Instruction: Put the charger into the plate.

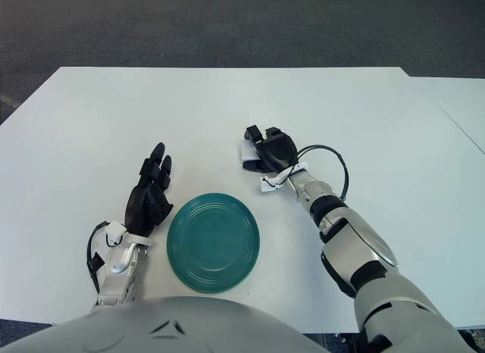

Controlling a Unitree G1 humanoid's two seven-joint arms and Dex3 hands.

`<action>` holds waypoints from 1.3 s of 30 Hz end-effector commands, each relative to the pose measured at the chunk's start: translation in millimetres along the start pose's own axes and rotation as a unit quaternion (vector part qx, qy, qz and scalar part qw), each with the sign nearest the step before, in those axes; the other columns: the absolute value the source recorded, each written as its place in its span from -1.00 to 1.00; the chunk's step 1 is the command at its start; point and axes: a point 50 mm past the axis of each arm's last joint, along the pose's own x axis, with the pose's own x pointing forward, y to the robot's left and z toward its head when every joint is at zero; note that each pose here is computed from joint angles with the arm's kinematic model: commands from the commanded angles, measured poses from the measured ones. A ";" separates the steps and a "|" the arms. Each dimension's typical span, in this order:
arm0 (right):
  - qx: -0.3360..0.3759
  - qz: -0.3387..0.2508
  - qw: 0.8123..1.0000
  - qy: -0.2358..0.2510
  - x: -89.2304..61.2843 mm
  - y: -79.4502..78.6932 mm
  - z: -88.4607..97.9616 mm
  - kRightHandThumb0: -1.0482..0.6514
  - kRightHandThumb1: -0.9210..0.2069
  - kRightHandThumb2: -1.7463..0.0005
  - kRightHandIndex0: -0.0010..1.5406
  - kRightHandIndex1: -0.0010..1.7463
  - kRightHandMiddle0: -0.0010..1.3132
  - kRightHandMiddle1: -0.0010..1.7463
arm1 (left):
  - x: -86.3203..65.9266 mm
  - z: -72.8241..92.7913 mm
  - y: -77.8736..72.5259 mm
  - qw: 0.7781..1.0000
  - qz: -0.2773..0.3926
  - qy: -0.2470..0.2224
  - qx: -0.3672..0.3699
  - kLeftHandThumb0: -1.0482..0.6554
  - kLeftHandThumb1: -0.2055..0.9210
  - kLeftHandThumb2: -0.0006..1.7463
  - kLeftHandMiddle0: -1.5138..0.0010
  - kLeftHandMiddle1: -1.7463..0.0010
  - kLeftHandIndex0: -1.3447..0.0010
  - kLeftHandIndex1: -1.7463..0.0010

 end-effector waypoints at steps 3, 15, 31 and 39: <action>-0.025 0.108 0.994 -0.007 -47.0 34.3 -5.9 -0.50 -1.00 0.24 0.16 1.00 0.13 1.00 | -12.2 -11.2 -4.0 0.999 0.019 0.035 -0.028 -0.94 1.00 0.19 0.93 0.99 1.00 0.74; -0.025 0.083 0.996 -0.011 -39.3 21.1 -12.6 -0.52 -1.00 0.17 0.17 1.00 0.19 1.00 | -12.8 -7.3 -4.2 0.999 0.021 0.033 -0.025 -0.93 1.00 0.21 0.94 0.99 1.00 0.74; -0.014 -0.003 0.999 -0.037 -11.3 -66.1 -16.6 -0.35 -1.00 0.13 0.12 1.00 0.18 1.00 | -12.4 -1.7 -5.0 0.998 0.028 0.038 -0.030 -0.93 1.00 0.20 0.94 1.00 1.00 0.72; -0.027 -0.057 0.995 -0.076 -10.9 -107.2 0.8 -0.31 -1.00 0.14 0.10 1.00 0.18 1.00 | -11.8 -1.4 -5.0 0.998 0.026 0.039 -0.035 -0.93 1.00 0.19 0.94 1.00 1.00 0.72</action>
